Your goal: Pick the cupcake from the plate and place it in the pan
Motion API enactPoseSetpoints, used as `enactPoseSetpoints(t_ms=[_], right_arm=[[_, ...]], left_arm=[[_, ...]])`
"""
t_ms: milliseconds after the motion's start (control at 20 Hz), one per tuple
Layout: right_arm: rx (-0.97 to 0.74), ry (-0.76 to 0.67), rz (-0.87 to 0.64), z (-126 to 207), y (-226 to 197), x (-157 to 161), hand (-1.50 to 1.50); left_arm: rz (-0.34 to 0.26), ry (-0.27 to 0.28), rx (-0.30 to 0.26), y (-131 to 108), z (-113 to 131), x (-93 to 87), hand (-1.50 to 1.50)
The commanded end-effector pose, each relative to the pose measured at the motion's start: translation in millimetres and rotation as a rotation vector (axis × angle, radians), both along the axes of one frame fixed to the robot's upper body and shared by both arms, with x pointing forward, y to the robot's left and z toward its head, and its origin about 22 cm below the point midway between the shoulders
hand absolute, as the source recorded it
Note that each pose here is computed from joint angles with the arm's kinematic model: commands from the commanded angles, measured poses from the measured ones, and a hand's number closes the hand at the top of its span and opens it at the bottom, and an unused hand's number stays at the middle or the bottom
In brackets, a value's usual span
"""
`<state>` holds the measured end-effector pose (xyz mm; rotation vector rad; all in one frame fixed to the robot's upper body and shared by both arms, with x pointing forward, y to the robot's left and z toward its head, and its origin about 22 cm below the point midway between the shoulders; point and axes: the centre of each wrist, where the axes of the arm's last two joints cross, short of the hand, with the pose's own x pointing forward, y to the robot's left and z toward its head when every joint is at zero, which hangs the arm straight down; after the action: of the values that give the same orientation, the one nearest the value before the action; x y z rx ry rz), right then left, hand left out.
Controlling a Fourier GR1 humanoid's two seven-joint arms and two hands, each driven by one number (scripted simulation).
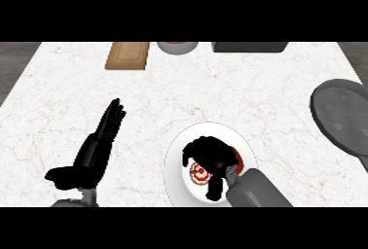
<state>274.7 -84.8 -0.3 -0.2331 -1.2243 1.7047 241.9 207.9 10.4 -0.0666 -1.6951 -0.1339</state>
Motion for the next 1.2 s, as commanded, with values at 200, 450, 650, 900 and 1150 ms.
enactPoseSetpoints(t_ms=[200,450,650,900,1150], right_arm=[[-0.026,-0.037,0.039,-24.2,-17.2,7.4,1.50],[0.032,-0.146,0.047,-17.7,-13.1,8.7,1.50],[0.129,-0.306,-0.044,2.9,-16.0,9.1,1.50],[0.083,-0.423,-0.569,29.8,-51.2,39.8,1.50],[0.003,-0.563,-1.120,60.4,-87.0,64.5,1.50]], left_arm=[[-0.001,0.007,0.008,16.1,2.4,-2.3,0.00],[0.020,-0.006,0.001,-10.9,0.4,10.6,0.00],[0.005,0.009,-0.002,-8.6,8.3,17.8,0.00],[0.049,0.028,-0.005,5.8,-3.4,5.9,0.00],[0.029,0.014,0.009,6.8,3.9,10.0,0.00]])
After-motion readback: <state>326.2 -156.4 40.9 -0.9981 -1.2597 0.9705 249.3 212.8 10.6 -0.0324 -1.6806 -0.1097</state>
